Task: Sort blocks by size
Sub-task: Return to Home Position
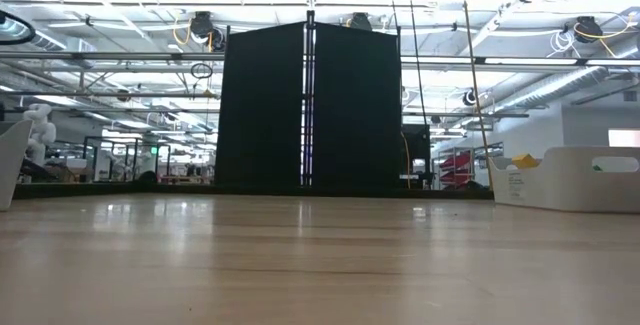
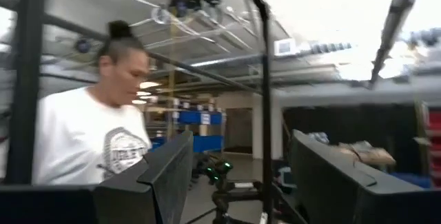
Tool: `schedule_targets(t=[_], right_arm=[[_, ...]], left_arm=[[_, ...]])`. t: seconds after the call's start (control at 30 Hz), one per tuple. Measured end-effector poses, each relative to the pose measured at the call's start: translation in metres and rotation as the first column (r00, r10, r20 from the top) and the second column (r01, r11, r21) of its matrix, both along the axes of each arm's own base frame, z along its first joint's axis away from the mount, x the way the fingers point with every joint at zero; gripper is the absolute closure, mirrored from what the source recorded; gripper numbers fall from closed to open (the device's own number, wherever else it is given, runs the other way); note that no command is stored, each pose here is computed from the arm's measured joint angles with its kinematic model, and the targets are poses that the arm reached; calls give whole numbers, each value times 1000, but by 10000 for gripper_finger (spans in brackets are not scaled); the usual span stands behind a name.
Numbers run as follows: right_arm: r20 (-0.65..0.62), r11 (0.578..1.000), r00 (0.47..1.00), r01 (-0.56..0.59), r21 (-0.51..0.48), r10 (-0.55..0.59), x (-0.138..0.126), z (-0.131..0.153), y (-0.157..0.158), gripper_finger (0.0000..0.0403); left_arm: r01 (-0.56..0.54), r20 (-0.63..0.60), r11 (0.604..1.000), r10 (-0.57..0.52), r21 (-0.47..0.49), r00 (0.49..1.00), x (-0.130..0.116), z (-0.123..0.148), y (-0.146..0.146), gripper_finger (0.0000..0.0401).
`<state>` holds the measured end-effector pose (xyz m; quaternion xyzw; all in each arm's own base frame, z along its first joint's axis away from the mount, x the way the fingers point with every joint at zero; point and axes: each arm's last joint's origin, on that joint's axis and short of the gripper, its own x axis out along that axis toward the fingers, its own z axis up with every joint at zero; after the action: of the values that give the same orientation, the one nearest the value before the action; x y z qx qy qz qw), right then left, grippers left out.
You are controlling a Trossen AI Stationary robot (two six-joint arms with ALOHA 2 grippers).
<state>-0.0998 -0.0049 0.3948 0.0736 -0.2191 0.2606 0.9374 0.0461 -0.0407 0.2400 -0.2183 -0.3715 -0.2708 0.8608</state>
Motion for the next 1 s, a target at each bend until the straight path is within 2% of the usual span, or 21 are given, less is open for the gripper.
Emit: schedule_targets(t=[0.07,0.17,0.33,0.5,0.6,0.8,1.0], right_arm=[[32,999,999,-30,-30,31,-5,2,1,174],[-10,997,999,-42,-67,42,-1,-3,3,174],[-148,998,989,-39,-49,32,44,-27,10,174],[-156,999,987,-39,-9,37,78,-45,14,174],[-118,999,992,-34,-16,31,95,-55,16,174],[-115,999,993,-34,-4,33,138,-97,21,174],[-68,1000,997,-24,-16,23,165,-138,24,174]], left_arm=[[24,43,999,-25,22,999,-2,1,0,401],[79,-17,995,-78,58,997,1,-3,-5,401],[66,-51,993,-61,101,997,4,-7,-8,401],[130,5,979,-132,159,991,2,-6,-10,401],[189,34,956,-201,223,979,0,-8,-12,401],[220,73,932,-250,288,965,-1,-8,-14,401],[268,-38,901,-272,340,962,3,-17,-20,401]])
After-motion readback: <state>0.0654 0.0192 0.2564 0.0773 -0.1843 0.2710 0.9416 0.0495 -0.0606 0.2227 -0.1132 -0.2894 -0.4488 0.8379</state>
